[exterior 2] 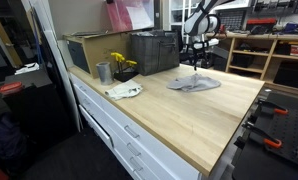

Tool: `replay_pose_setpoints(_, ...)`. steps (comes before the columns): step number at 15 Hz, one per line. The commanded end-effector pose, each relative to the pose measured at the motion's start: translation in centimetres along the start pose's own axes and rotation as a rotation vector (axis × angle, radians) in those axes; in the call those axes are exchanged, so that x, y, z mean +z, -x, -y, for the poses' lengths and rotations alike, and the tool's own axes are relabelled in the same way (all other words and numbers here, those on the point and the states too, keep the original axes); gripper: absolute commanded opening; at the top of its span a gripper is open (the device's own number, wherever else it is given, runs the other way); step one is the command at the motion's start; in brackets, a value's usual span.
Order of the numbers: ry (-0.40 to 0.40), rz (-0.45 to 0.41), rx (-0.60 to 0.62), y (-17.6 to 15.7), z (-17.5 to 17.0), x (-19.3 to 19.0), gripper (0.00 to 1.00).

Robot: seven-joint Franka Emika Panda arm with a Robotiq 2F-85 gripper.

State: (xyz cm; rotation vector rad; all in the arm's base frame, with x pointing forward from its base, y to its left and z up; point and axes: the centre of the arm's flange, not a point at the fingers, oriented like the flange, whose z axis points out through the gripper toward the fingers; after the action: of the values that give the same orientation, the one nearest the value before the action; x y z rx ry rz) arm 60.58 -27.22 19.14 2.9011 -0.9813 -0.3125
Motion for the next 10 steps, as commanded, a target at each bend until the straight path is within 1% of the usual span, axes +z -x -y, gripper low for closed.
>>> replay_pose_setpoints(1,-0.066,0.029,0.095,0.9,2.8,-1.5,1.00)
replay_pose_setpoints(6,-0.129,0.108,0.263,1.1,4.6,2.5,1.00)
replay_pose_setpoints(10,-0.156,0.140,0.373,0.9,4.2,5.0,1.00)
